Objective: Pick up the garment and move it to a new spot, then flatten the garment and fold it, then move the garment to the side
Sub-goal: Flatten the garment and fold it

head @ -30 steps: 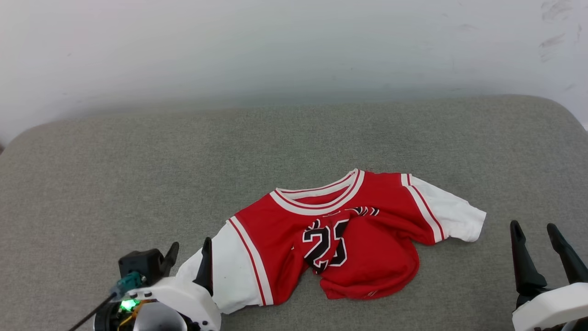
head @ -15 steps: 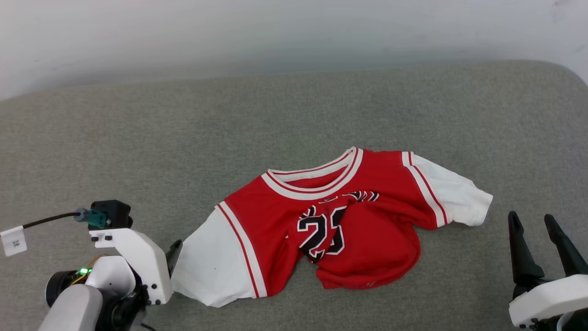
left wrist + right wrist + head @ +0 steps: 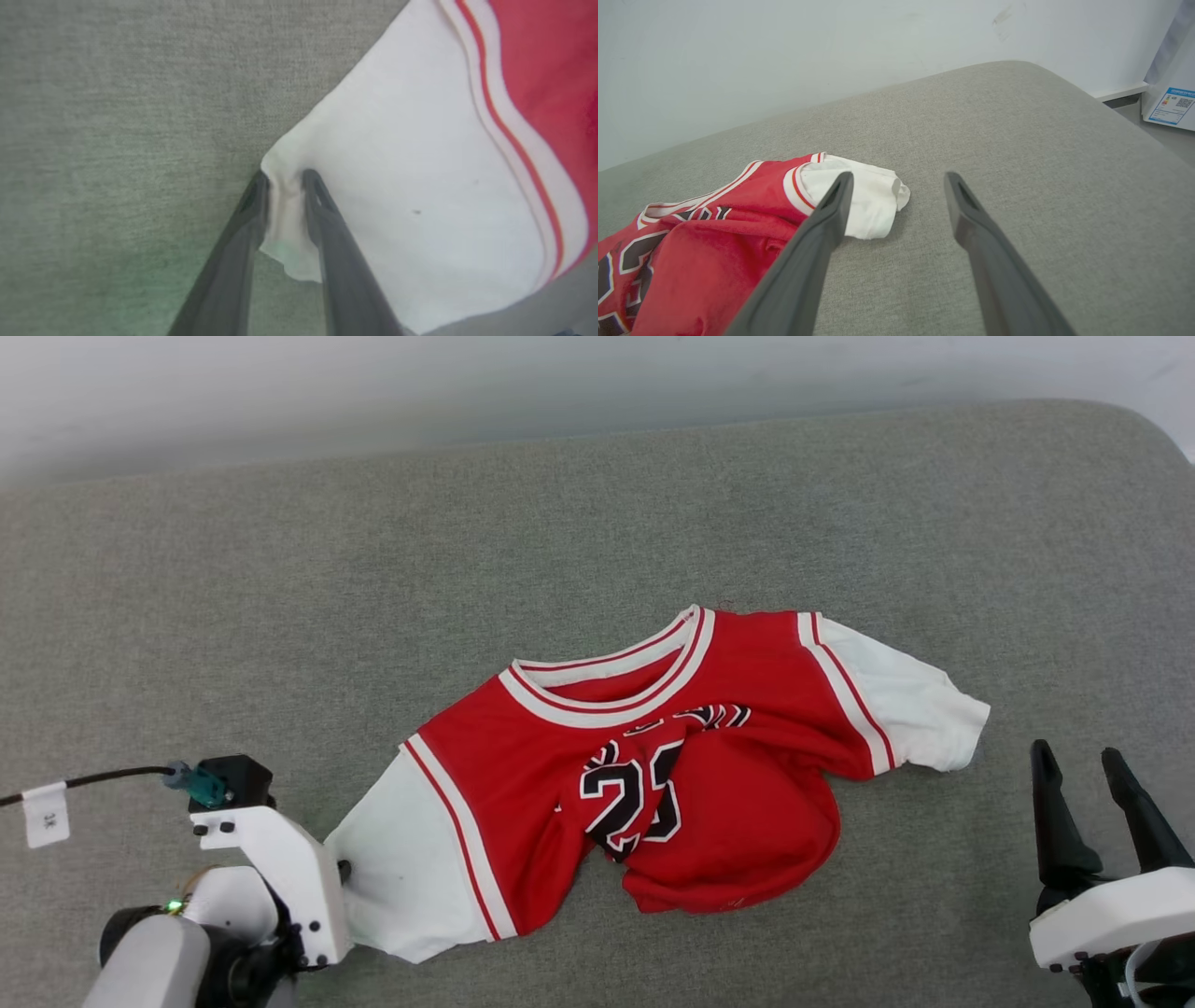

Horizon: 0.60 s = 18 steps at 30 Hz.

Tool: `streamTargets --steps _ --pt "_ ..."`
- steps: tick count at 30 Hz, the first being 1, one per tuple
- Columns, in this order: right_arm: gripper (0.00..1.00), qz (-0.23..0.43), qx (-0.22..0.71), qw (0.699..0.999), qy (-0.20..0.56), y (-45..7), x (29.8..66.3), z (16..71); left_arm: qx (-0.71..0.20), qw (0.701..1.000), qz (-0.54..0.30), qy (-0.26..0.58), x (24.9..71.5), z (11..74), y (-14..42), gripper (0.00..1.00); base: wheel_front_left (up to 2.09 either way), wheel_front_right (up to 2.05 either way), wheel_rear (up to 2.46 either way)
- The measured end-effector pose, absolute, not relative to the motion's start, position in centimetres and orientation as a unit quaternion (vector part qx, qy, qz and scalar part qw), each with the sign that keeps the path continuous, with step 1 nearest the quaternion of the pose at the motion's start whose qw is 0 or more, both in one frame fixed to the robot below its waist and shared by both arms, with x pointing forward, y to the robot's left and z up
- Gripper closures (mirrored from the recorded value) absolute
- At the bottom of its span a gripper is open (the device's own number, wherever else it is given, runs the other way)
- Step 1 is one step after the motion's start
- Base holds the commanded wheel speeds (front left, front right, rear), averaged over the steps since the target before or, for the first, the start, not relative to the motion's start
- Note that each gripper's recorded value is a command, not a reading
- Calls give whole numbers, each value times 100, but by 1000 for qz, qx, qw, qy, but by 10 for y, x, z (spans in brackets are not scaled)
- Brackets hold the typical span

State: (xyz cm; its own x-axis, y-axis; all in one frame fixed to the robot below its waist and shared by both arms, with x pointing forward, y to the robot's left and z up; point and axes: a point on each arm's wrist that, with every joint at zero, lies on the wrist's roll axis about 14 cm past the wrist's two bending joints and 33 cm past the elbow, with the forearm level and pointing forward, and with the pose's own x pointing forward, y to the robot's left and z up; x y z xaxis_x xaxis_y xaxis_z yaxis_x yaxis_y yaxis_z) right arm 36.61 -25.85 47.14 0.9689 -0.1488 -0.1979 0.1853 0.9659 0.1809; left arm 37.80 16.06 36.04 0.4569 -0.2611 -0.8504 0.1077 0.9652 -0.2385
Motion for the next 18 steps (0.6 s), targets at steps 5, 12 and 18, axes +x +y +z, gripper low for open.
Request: streamTargets --steps 5,12,18 --pt "0 -88 100 986 95 -265 365 475 -82 875 -104 466 384 367 153 100 0 0 0" --pt "0 -86 126 974 165 -282 373 458 -77 933 -99 337 413 414 144 100 0 0 0" --pt "0 -75 136 954 257 -299 391 437 -81 961 -109 241 434 457 136 100 0 0 0"
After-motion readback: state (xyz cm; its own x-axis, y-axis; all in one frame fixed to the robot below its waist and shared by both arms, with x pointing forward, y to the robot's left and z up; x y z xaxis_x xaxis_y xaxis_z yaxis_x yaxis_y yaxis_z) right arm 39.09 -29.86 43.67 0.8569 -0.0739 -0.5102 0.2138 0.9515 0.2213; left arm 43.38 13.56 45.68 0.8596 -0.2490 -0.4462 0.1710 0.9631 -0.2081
